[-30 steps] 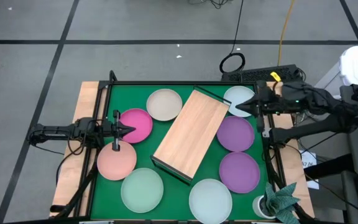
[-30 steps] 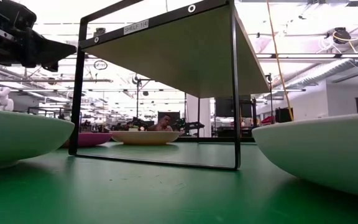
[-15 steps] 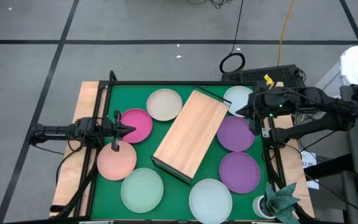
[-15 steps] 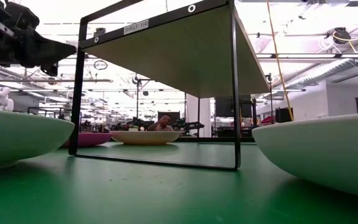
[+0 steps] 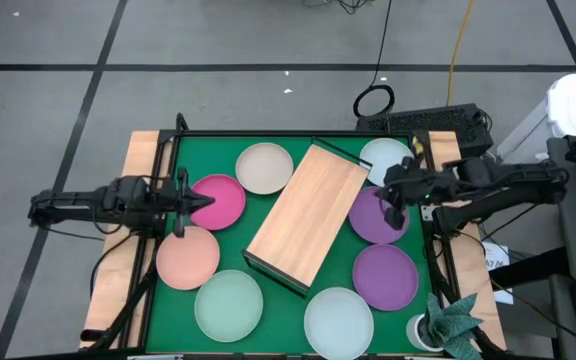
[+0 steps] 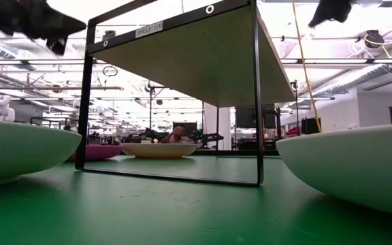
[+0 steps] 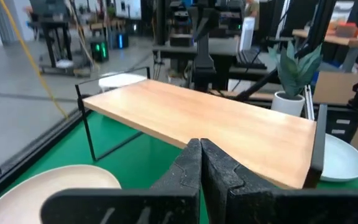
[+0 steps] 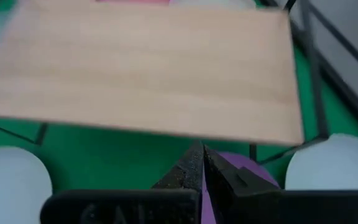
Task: Place and stack plates onto a shelf
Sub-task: Put the top purple plate on the shelf
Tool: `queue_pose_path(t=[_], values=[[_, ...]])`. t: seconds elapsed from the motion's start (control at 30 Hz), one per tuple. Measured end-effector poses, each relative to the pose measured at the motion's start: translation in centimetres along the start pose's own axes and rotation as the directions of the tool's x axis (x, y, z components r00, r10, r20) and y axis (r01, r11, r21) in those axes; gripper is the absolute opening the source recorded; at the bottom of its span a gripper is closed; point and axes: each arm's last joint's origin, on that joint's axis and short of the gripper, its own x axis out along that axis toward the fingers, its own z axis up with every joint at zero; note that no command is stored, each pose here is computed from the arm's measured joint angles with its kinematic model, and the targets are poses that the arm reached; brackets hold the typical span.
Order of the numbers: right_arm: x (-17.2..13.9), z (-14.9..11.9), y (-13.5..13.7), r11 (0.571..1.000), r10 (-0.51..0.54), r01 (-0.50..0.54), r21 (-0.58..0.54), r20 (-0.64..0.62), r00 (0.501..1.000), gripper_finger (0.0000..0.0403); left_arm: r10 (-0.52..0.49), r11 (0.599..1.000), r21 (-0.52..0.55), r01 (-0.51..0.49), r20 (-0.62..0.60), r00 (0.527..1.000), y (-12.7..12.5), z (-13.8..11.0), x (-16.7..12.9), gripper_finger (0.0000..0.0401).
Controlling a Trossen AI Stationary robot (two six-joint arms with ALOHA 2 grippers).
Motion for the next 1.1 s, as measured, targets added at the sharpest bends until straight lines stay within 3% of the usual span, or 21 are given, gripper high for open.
queue_pose_path(t=[0.3,0.47,0.63,0.93,1.1], values=[[3.1,-3.0,0.7,0.998,-0.018,0.025,0.060,-0.111,0.994,0.0000,0.001,0.999,-0.046,-0.006,-0.115,0.993,-0.5,7.0,1.3,0.0001],[4.8,-5.0,1.1,0.997,-0.031,0.044,0.068,-0.169,0.985,0.0000,-0.021,0.999,-0.034,0.014,-0.206,0.978,-1.0,9.4,2.2,0.0001],[6.2,-6.7,1.1,0.994,-0.049,0.068,0.082,-0.213,0.976,0.0000,-0.054,0.998,-0.050,0.042,-0.293,0.955,-1.8,10.0,3.3,0.0001],[8.8,-9.5,1.2,0.995,-0.030,0.053,0.085,-0.244,0.969,0.0000,-0.112,0.993,-0.092,0.079,-0.446,0.888,-3.6,8.3,5.5,0.0001],[9.7,-10.8,1.2,0.992,0.011,0.026,0.124,-0.293,0.956,0.0000,-0.099,0.995,-0.063,0.078,-0.487,0.868,-4.6,7.5,6.6,0.0001]])
